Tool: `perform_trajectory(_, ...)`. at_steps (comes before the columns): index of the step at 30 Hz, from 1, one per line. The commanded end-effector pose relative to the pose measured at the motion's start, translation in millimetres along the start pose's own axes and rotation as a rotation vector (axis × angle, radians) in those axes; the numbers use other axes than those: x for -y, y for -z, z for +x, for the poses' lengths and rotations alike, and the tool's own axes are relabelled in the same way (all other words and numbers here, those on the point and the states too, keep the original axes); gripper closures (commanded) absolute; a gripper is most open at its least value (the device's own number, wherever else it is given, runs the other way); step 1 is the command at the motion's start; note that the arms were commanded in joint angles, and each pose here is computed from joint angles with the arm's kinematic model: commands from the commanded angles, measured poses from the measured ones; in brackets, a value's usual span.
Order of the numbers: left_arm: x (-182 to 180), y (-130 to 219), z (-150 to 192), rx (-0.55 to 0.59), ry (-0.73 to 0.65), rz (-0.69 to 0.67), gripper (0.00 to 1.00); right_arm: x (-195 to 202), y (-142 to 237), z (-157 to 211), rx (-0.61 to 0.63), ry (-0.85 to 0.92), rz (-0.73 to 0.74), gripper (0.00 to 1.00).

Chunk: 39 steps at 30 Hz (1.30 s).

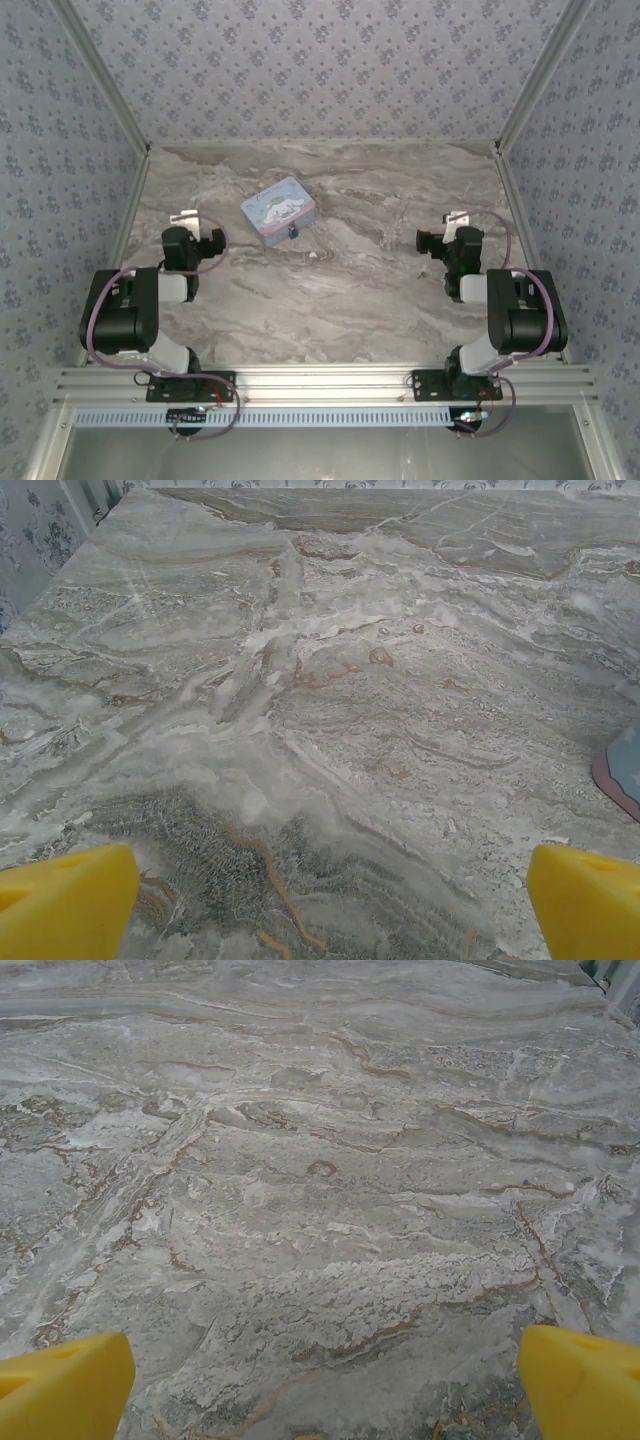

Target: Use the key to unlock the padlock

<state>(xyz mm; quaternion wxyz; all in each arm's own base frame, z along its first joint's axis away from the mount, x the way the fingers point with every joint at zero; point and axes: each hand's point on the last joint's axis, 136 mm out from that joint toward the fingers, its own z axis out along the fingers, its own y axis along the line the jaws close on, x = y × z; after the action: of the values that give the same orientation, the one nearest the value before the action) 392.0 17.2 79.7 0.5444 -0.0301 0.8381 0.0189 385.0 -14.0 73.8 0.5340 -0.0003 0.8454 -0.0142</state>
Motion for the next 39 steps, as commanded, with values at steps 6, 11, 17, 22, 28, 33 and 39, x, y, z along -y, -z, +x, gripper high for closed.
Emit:
perform_trajectory(6,3.5,-1.4,-10.2,0.023,0.01,0.017,0.01,2.1,-1.5,-10.9,0.032,-0.013,0.01,0.0)
perform_trajectory(11,3.4,-1.3,-10.5,0.024,0.009,0.016,0.01,2.0,-1.5,-10.8,0.031,-0.015,0.007,0.0)
perform_trajectory(17,3.1,-1.3,-10.4,0.024,0.01,0.016,0.0,2.5,-1.7,-10.9,0.031,-0.02,0.004,0.0)
perform_trajectory(22,3.0,-1.5,-10.2,0.023,0.011,0.016,0.01,2.4,-1.7,-11.8,0.033,-0.018,0.004,0.0)
perform_trajectory(28,-1.1,0.1,-12.7,0.031,0.022,-0.009,0.01,2.5,-1.0,-11.9,0.036,-0.018,0.003,0.0)
perform_trajectory(33,-6.0,19.6,-34.8,0.05,0.025,-0.047,0.01,5.0,11.7,-30.6,-0.01,-0.058,-0.014,0.0)
perform_trajectory(39,-0.6,49.7,-71.5,0.064,0.169,-0.055,0.0,-9.7,36.5,-31.7,-0.206,-0.185,-0.051,0.0)
